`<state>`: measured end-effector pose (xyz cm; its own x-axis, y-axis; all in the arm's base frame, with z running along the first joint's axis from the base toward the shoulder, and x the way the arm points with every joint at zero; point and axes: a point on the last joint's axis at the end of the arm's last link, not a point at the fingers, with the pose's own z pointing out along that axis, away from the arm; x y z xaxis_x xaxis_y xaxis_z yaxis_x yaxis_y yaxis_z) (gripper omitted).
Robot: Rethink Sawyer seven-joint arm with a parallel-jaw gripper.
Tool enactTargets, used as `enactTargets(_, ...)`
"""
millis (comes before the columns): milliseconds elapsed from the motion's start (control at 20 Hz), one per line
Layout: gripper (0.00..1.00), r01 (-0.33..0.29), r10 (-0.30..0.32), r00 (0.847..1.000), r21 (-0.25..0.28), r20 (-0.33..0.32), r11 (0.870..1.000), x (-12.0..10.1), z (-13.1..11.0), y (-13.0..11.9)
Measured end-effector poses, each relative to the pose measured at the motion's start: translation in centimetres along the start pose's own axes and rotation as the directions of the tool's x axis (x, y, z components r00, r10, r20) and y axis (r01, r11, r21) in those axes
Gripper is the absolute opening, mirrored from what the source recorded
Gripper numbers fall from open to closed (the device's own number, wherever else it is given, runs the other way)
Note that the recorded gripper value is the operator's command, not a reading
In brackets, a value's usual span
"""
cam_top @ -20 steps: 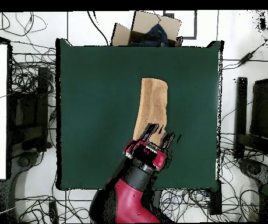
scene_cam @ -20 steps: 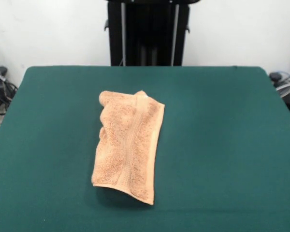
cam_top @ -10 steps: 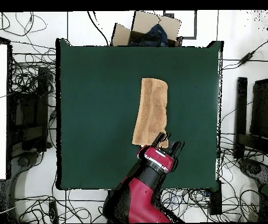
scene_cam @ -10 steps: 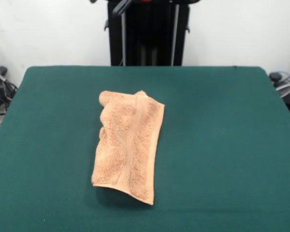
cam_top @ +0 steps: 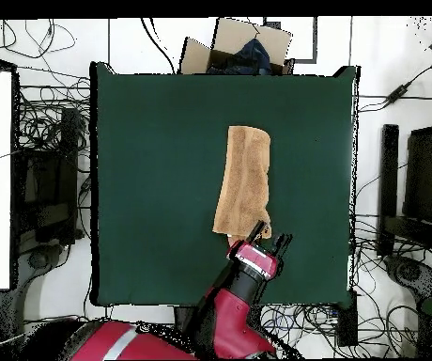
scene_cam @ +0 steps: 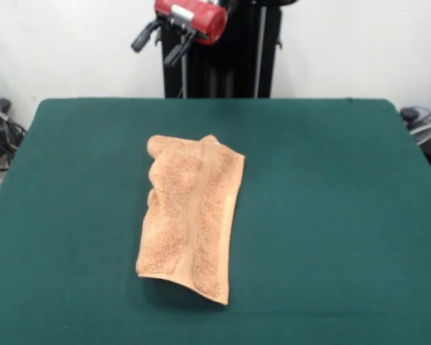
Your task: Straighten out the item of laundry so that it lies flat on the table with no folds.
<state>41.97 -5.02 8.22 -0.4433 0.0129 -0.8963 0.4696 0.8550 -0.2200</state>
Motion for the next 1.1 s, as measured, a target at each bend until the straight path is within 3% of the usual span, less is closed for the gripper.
enactTargets(350,1.00,-0.034,0.032,0.997,-0.027,-0.070,0.999,4.3,-0.3,0.7)
enactTargets(500,1.00,-0.055,0.047,0.993,-0.070,-0.111,0.996,5.7,-0.4,1.4)
enactTargets(600,1.00,-0.084,0.065,0.985,-0.115,-0.159,0.990,6.5,-0.6,2.0)
enactTargets(700,1.00,-0.126,0.085,0.967,-0.163,-0.240,0.979,7.4,-0.8,2.5)
enactTargets(750,1.00,-0.159,0.094,0.945,-0.188,-0.315,0.969,8.0,-0.9,2.8)
enactTargets(800,1.00,-0.169,0.096,0.936,-0.194,-0.337,0.966,8.2,-1.0,2.9)
enactTargets(850,1.00,-0.213,0.094,0.875,-0.202,-0.476,0.956,9.0,-1.3,3.1)
enactTargets(900,1.00,-0.224,0.091,0.847,-0.198,-0.525,0.954,9.3,-1.4,3.0)
enactTargets(950,1.00,-0.229,0.087,0.830,-0.194,-0.551,0.954,9.4,-1.4,3.0)
enactTargets(1000,1.00,-0.242,0.068,0.736,-0.168,-0.673,0.956,9.8,-1.8,2.8)
enactTargets(1100,1.00,-0.242,0.055,0.674,-0.150,-0.737,0.959,9.9,-2.0,2.7)
